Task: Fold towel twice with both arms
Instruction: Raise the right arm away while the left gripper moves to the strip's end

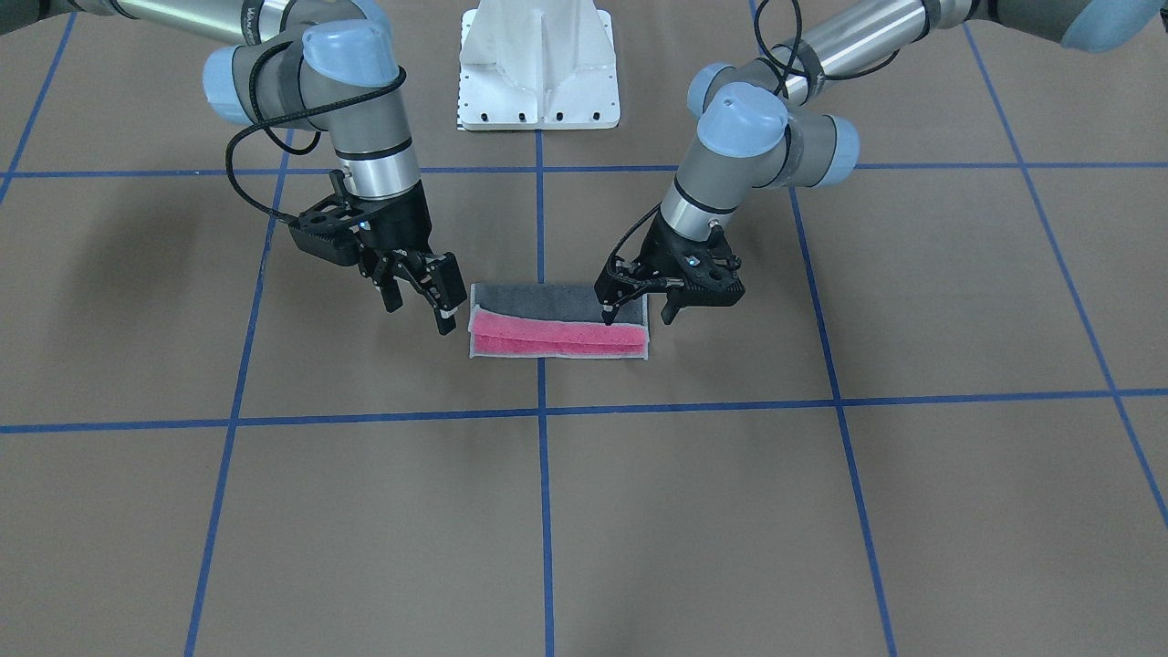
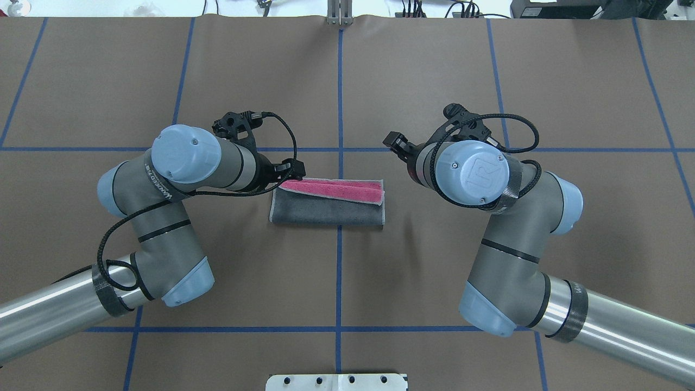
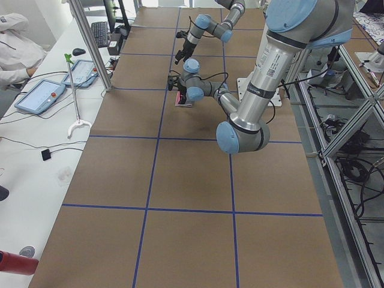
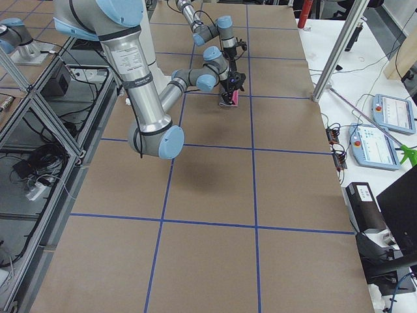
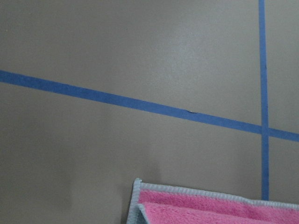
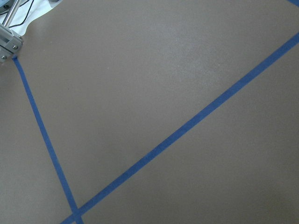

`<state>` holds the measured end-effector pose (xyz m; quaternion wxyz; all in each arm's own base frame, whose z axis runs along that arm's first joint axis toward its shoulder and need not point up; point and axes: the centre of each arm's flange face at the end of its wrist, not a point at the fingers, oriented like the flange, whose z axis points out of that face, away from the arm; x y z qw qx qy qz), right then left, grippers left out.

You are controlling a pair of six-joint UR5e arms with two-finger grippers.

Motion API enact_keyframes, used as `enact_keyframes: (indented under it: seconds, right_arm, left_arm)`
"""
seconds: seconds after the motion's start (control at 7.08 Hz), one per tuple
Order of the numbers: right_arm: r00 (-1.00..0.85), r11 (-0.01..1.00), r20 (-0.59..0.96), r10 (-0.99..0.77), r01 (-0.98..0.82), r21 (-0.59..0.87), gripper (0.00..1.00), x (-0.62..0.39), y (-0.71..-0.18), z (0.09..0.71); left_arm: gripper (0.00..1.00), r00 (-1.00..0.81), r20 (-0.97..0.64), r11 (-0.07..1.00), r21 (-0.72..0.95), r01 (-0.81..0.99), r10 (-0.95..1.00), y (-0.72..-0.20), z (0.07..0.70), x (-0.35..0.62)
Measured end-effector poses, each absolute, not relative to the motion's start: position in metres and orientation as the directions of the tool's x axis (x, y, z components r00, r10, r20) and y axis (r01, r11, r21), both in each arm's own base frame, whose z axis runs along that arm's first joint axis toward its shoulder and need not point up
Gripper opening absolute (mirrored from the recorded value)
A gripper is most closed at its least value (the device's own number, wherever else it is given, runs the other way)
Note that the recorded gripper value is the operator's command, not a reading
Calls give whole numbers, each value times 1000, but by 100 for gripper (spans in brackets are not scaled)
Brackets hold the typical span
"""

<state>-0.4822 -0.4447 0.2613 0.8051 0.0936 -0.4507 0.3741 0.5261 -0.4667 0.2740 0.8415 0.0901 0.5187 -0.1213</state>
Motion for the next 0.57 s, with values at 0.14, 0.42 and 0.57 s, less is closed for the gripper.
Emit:
enact_keyframes:
  seconds: [0.14,0.42,0.57]
  right_arm:
    - [316,705,796,516,-685,-185,100,-480,-446,261]
    - [317,706,796,515,-684,-184,100,-479,-447,261]
    - [317,706,796,516,-683,-185,100,-479,-447,261]
  left_arm:
    - [0,432,-896,955,27,295,-108,-468,271,530]
    - [0,440,-893,962,30,272,-96,-459,273,543]
    - [0,439,-894,966,31,257,-88,-451,272,548]
